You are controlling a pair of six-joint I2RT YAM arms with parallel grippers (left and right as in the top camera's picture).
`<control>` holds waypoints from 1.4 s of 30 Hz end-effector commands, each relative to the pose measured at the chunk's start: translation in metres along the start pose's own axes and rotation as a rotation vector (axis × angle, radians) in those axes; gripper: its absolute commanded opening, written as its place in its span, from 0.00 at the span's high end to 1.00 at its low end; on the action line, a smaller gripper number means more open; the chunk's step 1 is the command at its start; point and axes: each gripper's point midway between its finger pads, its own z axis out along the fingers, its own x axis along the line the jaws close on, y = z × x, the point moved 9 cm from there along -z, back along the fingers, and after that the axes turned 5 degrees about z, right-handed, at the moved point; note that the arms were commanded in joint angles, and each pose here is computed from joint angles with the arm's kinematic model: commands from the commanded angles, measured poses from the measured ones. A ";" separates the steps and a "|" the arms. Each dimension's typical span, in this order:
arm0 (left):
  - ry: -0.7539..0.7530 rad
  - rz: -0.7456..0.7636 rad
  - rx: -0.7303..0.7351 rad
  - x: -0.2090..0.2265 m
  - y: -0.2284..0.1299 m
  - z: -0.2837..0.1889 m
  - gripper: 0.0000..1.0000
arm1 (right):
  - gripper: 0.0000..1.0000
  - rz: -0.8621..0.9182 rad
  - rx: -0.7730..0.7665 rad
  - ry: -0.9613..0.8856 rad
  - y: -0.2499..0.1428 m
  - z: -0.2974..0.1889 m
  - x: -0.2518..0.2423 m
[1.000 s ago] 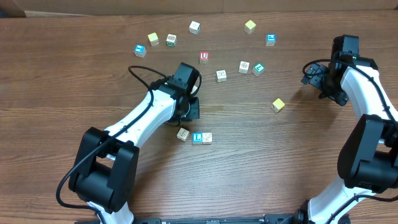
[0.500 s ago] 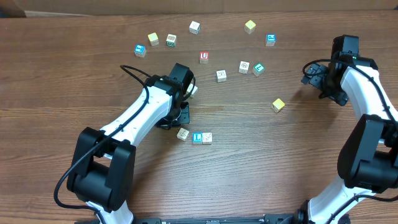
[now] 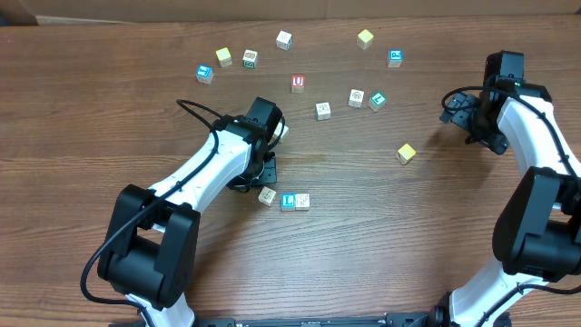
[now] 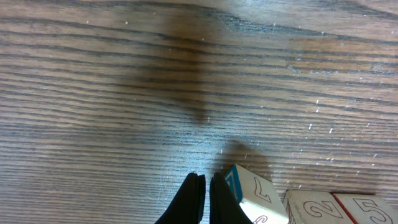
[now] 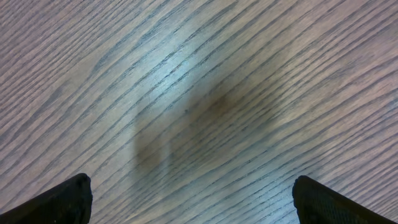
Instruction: Form a horizontal line
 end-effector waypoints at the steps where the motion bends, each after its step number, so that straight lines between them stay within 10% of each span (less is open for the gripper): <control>1: 0.009 -0.001 0.019 -0.001 -0.003 0.003 0.96 | 0.00 0.005 -0.043 0.017 0.008 -0.013 0.002; 42: -0.027 0.014 0.118 -0.006 -0.018 0.003 0.96 | 0.00 0.005 -0.043 0.017 0.008 -0.013 0.002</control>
